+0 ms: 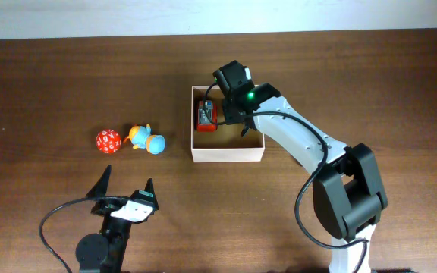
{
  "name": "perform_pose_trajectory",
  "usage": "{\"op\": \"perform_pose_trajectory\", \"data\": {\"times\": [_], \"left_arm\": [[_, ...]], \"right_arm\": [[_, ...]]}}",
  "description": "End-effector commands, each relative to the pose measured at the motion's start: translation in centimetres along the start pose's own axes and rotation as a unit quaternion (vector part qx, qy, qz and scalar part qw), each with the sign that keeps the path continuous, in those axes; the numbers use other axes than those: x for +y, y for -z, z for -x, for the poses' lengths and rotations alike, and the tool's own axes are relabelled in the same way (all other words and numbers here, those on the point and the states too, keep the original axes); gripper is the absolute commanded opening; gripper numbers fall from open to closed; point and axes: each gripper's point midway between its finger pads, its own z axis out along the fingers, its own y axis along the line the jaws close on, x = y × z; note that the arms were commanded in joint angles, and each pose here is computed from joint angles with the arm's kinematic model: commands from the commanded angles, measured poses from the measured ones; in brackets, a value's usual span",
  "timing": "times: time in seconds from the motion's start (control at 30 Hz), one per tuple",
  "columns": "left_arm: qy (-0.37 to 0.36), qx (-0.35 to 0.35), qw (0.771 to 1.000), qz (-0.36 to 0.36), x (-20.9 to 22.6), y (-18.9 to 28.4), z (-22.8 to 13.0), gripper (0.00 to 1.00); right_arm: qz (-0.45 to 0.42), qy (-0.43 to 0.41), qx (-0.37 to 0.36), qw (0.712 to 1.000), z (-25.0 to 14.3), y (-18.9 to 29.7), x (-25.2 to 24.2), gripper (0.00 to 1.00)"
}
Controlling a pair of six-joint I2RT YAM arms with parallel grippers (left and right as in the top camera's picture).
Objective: Pack container
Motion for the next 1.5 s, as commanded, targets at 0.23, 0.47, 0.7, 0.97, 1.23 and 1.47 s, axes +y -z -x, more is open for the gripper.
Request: {"op": "perform_pose_trajectory", "data": {"times": [0.23, 0.47, 0.7, 0.97, 1.23, 1.47], "left_arm": [[0.003, 0.003, 1.0, 0.006, 0.2, 0.0, -0.2, 0.99], [0.003, 0.003, 1.0, 0.006, 0.2, 0.0, -0.2, 0.99], [0.003, 0.003, 1.0, 0.006, 0.2, 0.0, -0.2, 0.99], [0.003, 0.003, 1.0, 0.006, 0.2, 0.0, -0.2, 0.99], [0.003, 0.003, 1.0, 0.006, 0.2, 0.0, -0.2, 0.99], [0.003, 0.003, 1.0, 0.006, 0.2, 0.0, -0.2, 0.99]], "right_arm": [[-0.018, -0.014, -0.013, 1.0, 1.1, -0.5, -1.5, 0.47], [-0.017, -0.015, -0.015, 1.0, 1.2, -0.7, -1.4, 0.47], [-0.02, -0.027, -0.006, 0.999, 0.6, -2.0, -1.2, 0.47], [-0.023, -0.031, 0.004, 0.999, 0.1, -3.1, -1.0, 0.47], [-0.021, -0.033, -0.002, 0.999, 0.3, -3.2, -1.0, 0.61], [-0.021, -0.033, -0.002, 0.999, 0.4, -3.1, -1.0, 0.66]]}}
